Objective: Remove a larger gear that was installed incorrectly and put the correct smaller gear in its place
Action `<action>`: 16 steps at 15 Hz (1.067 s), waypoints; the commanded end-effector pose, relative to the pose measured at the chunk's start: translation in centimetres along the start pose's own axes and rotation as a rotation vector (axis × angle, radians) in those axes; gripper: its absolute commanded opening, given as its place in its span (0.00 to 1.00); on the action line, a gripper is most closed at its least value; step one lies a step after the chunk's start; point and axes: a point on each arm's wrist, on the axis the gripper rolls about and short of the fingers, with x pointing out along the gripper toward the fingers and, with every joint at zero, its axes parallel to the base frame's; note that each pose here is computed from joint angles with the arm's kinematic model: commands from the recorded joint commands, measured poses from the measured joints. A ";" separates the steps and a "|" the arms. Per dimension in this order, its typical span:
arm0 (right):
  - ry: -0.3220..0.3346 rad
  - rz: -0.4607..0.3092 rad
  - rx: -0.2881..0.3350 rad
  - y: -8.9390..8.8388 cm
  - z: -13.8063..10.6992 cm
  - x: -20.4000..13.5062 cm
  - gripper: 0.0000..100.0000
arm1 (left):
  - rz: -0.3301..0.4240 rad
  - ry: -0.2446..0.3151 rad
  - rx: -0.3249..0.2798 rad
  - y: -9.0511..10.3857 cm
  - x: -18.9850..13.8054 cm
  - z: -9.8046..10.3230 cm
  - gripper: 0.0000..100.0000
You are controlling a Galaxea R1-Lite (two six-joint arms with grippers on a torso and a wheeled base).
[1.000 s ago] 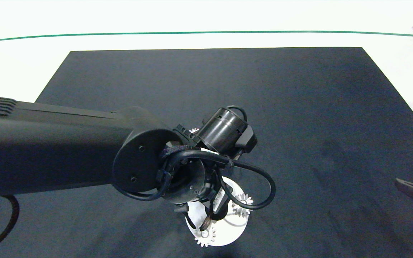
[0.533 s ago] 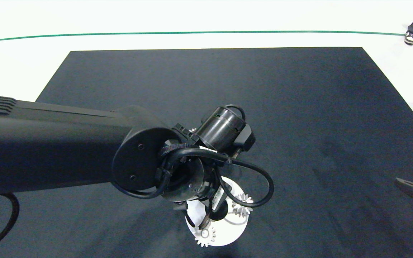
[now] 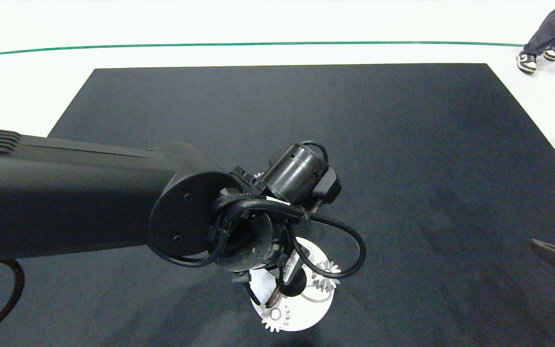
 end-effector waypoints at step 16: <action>-0.006 -0.002 -0.001 0.0 0.1 -0.1 1.00 | -0.009 -0.052 -0.039 0.8 -2.4 0.1 0.28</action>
